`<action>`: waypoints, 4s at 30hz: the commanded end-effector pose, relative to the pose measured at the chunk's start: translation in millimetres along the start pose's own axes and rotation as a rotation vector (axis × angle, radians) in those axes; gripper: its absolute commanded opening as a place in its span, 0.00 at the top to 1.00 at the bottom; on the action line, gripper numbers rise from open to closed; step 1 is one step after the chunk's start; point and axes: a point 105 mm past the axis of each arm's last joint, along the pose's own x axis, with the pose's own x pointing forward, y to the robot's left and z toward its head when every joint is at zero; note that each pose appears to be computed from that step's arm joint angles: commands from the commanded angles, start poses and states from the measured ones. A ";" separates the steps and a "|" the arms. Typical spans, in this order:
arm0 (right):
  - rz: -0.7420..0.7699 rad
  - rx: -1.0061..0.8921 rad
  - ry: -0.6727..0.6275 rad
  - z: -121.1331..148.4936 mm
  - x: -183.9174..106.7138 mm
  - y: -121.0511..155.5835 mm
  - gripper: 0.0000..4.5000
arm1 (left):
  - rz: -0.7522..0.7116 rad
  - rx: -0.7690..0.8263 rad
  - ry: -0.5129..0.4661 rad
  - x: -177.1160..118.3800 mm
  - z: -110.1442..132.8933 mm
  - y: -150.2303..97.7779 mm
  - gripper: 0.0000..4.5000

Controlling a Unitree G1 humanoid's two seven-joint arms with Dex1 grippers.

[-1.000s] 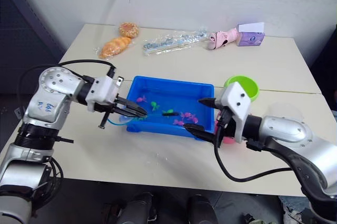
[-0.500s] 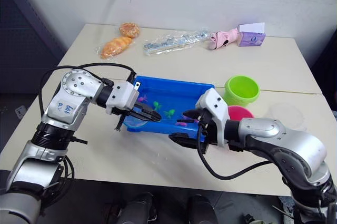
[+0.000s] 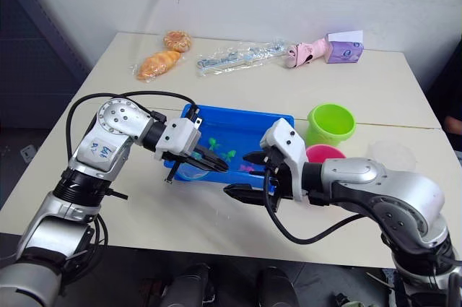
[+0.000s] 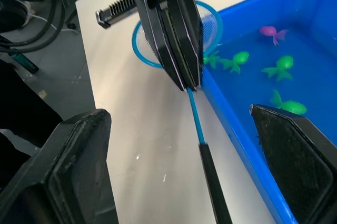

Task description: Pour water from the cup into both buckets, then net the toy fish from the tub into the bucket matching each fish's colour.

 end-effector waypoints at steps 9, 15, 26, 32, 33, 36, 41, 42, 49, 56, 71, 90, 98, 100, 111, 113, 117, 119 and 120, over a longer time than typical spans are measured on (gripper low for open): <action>0.005 -0.007 -0.022 4.6 -2.8 2.0 0.72 | 0.010 0.050 -0.007 -1.3 11.5 3.4 1.00; 0.004 -0.008 -0.039 4.5 -4.8 0.7 1.00 | 0.015 0.057 -0.018 -1.5 11.7 3.0 1.00; -0.094 -0.180 -0.038 19.8 -32.1 -15.9 1.00 | 0.306 -0.071 -0.329 -56.9 25.1 28.1 0.27; -0.228 -0.357 0.096 20.2 -66.3 -39.6 1.00 | 0.442 -0.198 -0.277 -96.0 -3.2 23.0 0.01; -0.262 -0.401 0.137 18.7 -72.2 -46.9 1.00 | 0.453 -0.213 -0.250 -96.7 -11.9 18.6 0.01; -0.315 -0.492 0.218 14.8 -81.3 -61.9 1.00 | 0.470 -0.249 -0.244 -91.6 -24.4 9.2 0.01; -0.398 -0.692 0.345 12.5 -83.0 -91.1 1.00 | 0.425 -0.308 -0.239 -69.9 -38.2 -8.9 0.01; -0.402 -0.729 0.373 11.8 -81.8 -95.8 1.00 | 0.416 -0.315 -0.244 -65.4 -39.1 -11.2 0.01; -0.400 -0.794 0.543 4.0 -78.8 -115.7 1.00 | 0.404 -0.344 -0.272 -50.9 -39.4 -15.2 0.01; -0.359 -0.901 0.691 6.7 -64.1 -123.8 1.00 | 0.406 -0.356 -0.291 -44.0 -41.5 -14.4 0.01; -0.196 -0.987 0.882 0.8 -48.1 -116.6 1.00 | 0.384 -0.340 -0.309 -37.6 -40.4 -5.1 0.01; -0.237 -0.653 0.737 1.1 -54.3 -106.1 1.00 | 0.391 -0.342 -0.289 -40.9 -41.9 -10.0 0.01; -0.258 -0.492 0.656 -4.7 -55.9 -99.5 1.00 | 0.391 -0.344 -0.279 -41.5 -43.0 -11.0 0.01; -0.273 -0.473 0.645 -5.6 -58.4 -99.7 1.00 | 0.392 -0.344 -0.276 -41.7 -43.3 -11.1 0.01; -0.332 -0.385 0.513 10.2 -76.5 -95.6 1.00 | 0.419 -0.368 -0.313 -46.6 -39.2 -5.3 0.01; -0.339 -0.362 0.470 15.8 -82.0 -91.3 1.00 | 0.409 -0.372 -0.301 -48.4 -39.5 -5.9 0.01; -0.365 -0.314 0.415 18.9 -96.6 -84.5 1.00 | 0.388 -0.371 -0.299 -49.4 -36.8 -7.0 0.01; -0.395 -0.285 0.387 19.5 -104.8 -81.4 1.00 | 0.384 -0.369 -0.300 -49.6 -35.6 -6.3 0.01; -0.414 -0.273 0.372 19.7 -109.6 -79.7 1.00 | 0.382 -0.367 -0.302 -49.2 -34.6 -5.4 0.01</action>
